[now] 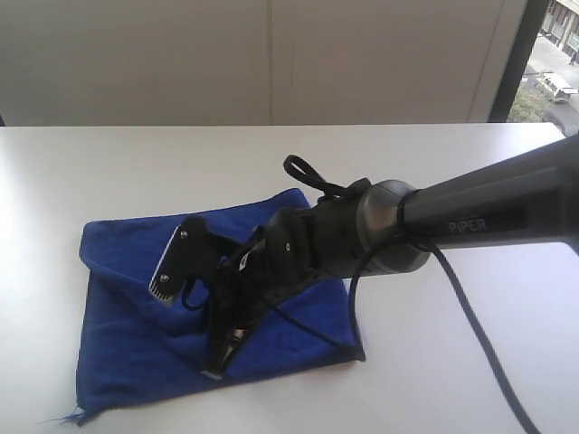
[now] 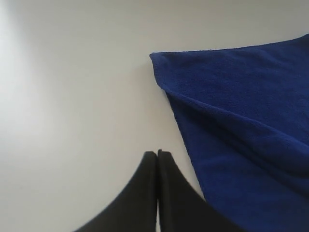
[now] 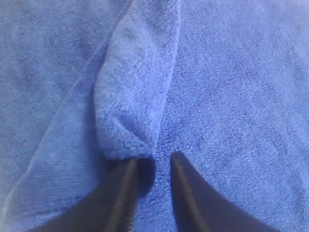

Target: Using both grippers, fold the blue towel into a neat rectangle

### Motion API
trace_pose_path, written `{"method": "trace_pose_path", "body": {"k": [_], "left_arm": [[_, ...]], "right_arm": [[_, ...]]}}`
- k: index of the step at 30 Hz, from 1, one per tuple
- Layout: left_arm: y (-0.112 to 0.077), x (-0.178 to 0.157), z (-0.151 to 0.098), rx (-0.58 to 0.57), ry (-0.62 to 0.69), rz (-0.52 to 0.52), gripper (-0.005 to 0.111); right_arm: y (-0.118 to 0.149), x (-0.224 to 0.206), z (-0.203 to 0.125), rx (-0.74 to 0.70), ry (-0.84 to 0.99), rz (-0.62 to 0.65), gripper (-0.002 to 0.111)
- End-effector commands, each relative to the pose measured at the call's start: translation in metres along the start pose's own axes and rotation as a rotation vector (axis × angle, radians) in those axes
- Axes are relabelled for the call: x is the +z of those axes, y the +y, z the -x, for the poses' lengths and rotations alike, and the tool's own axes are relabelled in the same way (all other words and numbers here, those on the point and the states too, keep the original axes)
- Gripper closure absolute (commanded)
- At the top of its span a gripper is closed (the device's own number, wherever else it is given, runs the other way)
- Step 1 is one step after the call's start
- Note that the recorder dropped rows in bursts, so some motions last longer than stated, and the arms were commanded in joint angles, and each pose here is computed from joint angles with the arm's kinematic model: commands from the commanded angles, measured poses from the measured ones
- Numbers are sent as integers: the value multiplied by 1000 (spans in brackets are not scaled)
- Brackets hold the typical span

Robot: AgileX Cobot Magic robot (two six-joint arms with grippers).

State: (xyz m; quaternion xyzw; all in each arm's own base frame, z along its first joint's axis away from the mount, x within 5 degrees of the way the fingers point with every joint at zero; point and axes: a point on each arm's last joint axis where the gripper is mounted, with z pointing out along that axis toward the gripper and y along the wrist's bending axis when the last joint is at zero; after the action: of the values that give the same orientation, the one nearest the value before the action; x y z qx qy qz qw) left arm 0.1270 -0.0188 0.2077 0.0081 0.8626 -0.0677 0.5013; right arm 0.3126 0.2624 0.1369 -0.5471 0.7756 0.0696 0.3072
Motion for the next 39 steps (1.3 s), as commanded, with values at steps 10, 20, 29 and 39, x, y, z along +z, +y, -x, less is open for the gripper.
{"method": "trace_pose_path", "body": {"k": [10,20,29,39], "left_arm": [[0,-1,0,-2,1,3,107],[0,-1,0,-2,1,3,107],[0,-1,0,-2,1,3,107],[0,-1,0,-2,3,3,107]], "right_arm": [[-6,-14,4,-85,-10,-34,57],[-16,-15,12,143,-110,-131,57],[-19,-12,2,189,-55,-105,57],[-42,-13,-33,403,107,-61,57]]}}
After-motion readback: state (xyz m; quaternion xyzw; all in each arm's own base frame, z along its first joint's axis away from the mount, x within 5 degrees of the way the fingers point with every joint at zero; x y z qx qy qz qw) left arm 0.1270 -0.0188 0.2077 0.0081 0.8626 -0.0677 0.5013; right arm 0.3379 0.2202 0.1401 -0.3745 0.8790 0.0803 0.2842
